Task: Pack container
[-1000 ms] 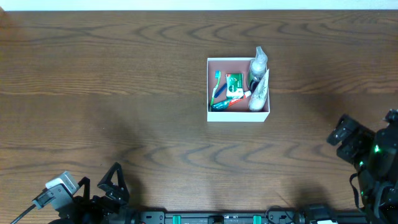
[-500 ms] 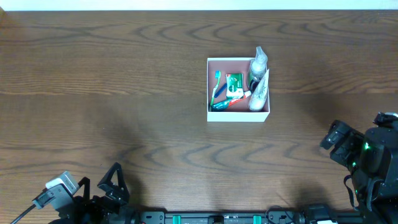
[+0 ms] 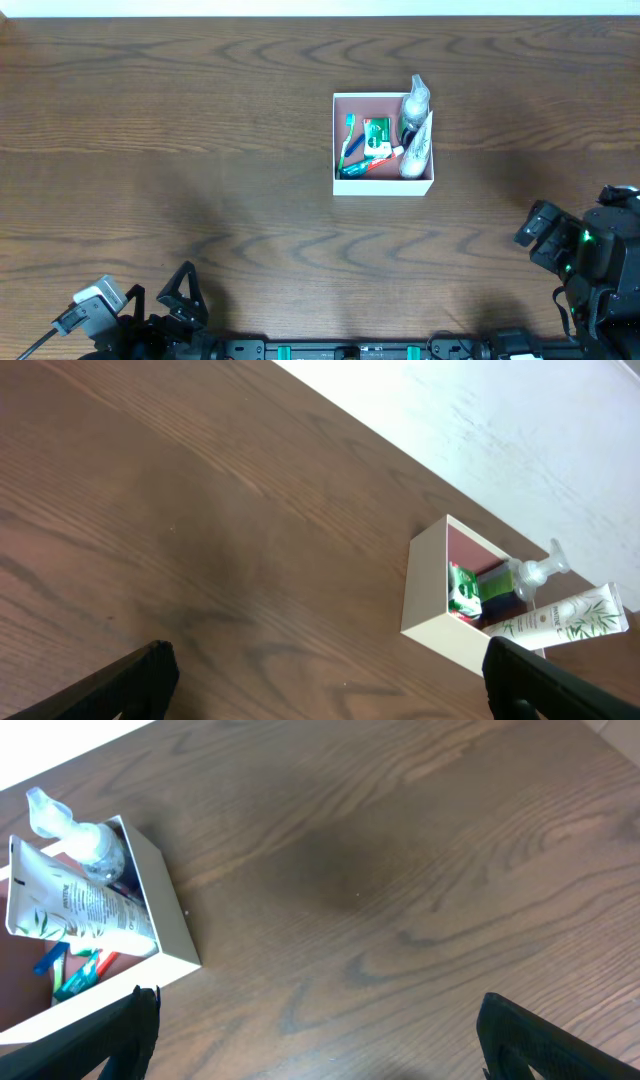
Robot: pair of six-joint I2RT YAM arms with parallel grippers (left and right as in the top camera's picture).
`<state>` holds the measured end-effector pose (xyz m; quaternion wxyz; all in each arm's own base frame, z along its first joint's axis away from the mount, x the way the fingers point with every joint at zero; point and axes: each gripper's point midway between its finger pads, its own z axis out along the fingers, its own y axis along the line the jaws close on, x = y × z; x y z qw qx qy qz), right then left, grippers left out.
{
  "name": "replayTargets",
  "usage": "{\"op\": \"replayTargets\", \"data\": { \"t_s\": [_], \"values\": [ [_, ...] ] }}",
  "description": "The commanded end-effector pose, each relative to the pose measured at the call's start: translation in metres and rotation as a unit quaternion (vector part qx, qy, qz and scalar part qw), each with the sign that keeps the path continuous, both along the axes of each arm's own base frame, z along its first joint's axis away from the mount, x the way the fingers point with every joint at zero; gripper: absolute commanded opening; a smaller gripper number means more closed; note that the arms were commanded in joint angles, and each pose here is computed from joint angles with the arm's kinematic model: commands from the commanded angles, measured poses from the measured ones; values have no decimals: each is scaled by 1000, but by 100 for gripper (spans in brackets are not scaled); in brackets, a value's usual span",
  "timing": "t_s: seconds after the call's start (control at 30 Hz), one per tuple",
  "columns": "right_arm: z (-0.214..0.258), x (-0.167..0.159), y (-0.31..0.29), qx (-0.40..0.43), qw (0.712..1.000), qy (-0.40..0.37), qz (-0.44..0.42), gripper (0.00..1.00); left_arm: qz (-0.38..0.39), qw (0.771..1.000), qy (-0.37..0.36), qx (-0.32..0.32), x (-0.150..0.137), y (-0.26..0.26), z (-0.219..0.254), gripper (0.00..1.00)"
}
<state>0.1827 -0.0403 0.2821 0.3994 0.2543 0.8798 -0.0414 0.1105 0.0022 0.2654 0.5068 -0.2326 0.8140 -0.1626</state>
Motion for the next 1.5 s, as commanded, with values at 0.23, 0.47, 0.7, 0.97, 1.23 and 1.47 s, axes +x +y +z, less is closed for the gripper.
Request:
{"op": "replayTargets", "data": {
  "t_s": [0.23, 0.47, 0.7, 0.97, 1.23, 1.47],
  "values": [
    [-10, -17, -14, -8, 998, -51, -22, 99, 4, 1000, -2, -2, 0, 1, 1, 98],
    [-43, 5, -6, -5, 989, -146, 9, 99, 4, 1000, -2, -2, 0, 1, 1, 98],
    [-73, 30, 10, -13, 973, -218, 69, 99, 4, 1000, -2, -2, 0, 1, 1, 98],
    [-96, 41, 16, -27, 957, -275, 91, 99, 4, 1000, -2, -2, 0, 1, 1, 98],
    [-94, 45, 22, -53, 946, -297, 120, 99, 4, 1000, -2, -2, 0, 1, 1, 98],
    [-70, 48, 28, -105, 925, -332, 151, 99, 4, 1000, -2, -2, 0, 1, 0, 98]
  ]
}}
